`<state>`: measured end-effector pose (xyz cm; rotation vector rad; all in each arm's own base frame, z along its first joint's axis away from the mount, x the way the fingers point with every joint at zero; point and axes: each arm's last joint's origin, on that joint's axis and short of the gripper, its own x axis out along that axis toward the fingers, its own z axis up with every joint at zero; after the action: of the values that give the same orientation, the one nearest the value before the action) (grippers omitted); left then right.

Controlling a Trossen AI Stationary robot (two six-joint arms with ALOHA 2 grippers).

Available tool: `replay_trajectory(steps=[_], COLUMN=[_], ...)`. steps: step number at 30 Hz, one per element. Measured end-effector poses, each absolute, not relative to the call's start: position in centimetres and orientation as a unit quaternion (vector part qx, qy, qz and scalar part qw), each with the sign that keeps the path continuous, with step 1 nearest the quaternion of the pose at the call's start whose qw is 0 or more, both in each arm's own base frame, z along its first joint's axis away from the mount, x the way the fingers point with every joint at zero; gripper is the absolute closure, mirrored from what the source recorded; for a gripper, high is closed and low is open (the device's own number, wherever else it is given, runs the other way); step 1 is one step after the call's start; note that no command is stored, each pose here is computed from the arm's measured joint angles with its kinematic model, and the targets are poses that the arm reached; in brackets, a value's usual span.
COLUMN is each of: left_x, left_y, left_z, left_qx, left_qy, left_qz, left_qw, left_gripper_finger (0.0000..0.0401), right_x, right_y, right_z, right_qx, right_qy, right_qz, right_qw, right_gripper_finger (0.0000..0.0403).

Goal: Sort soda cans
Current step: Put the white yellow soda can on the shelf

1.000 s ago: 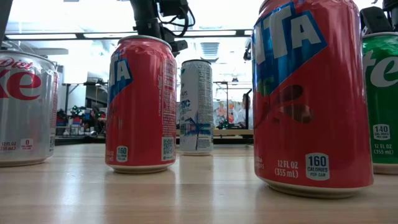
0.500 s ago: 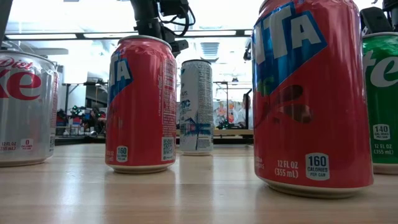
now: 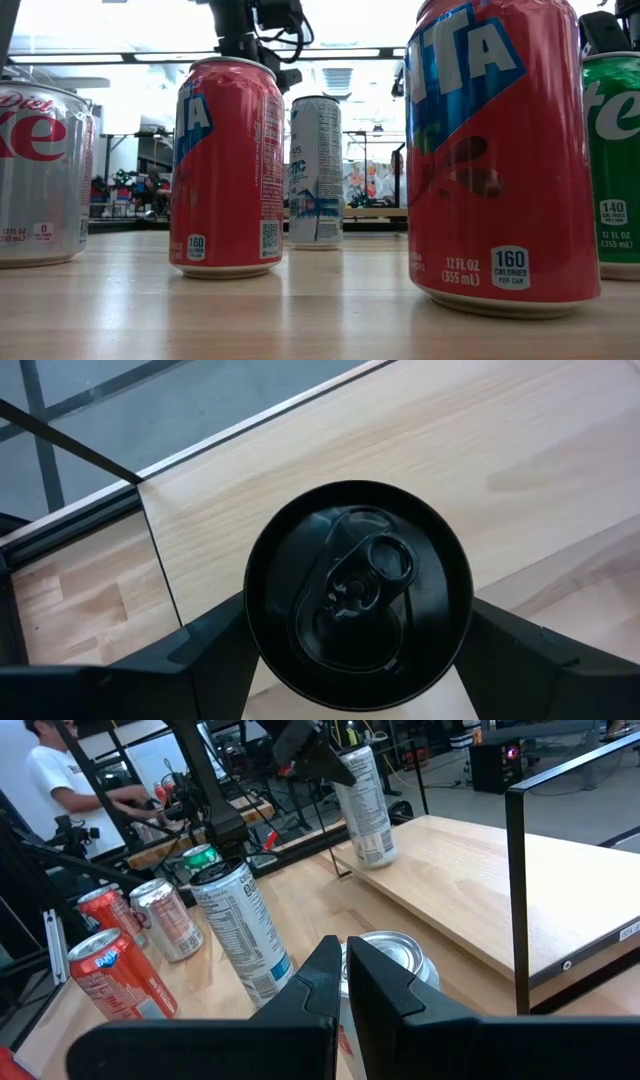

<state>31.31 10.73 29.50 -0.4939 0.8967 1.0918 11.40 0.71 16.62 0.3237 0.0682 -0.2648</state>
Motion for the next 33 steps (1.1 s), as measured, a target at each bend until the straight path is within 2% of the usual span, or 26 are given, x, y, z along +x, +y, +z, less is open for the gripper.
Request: replay_trajectory(steps=[18, 33], left_x=[31.36, 31.39], left_y=[10.75, 10.75], left_z=[28.73, 28.83], left_qx=[-0.232, -0.227], left_qy=[0.399, 0.405], left_qz=[0.499, 0.494], left_qw=[0.733, 0.735], left_gripper_finger=[0.0124, 0.0092], right_x=[11.4, 11.4], right_y=[0.71, 0.71], right_z=[16.61, 16.61], right_qx=[0.161, 0.161], right_qy=[0.034, 0.034], right_qz=[-0.131, -0.131], right_qw=[0.978, 0.978], right_gripper_finger=[0.039, 0.039])
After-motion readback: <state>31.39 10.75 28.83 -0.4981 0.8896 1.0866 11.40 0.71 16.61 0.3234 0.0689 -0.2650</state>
